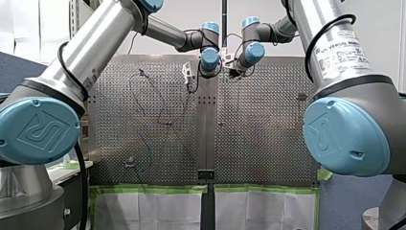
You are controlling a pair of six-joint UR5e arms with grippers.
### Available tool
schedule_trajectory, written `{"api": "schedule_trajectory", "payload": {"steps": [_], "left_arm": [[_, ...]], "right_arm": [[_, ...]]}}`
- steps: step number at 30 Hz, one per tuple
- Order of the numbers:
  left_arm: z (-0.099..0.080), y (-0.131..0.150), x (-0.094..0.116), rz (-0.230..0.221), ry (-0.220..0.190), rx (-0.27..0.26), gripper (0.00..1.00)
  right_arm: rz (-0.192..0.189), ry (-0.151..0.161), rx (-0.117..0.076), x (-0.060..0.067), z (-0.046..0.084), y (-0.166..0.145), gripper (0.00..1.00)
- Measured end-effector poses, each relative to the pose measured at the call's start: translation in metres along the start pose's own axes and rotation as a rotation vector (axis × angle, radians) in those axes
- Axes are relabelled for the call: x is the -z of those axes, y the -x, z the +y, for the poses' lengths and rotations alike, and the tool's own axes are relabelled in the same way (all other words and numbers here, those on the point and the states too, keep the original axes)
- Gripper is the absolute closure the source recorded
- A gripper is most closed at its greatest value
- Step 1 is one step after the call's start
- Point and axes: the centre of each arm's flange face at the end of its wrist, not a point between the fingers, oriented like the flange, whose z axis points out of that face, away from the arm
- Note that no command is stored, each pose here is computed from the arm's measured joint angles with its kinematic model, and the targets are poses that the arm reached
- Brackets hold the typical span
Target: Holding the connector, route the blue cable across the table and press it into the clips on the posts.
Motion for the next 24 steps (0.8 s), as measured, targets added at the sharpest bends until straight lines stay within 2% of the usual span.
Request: {"api": "schedule_trajectory", "payload": {"steps": [10, 17, 24], "left_arm": [[0.001, -0.002, 0.004, 0.023, 0.004, 0.009, 1.0], [0.004, -0.009, 0.014, 0.064, 0.035, -0.007, 1.0], [0.011, -0.002, 0.028, 0.044, 0.059, 0.003, 1.0]], "right_arm": [[-0.001, 0.0, 0.0, 0.0, 0.0, 0.0, 1.0], [-0.013, -0.003, -0.001, 0.002, -0.003, 0.006, 1.0], [-0.037, -0.014, -0.001, 0.008, -0.011, 0.017, 1.0]]}}
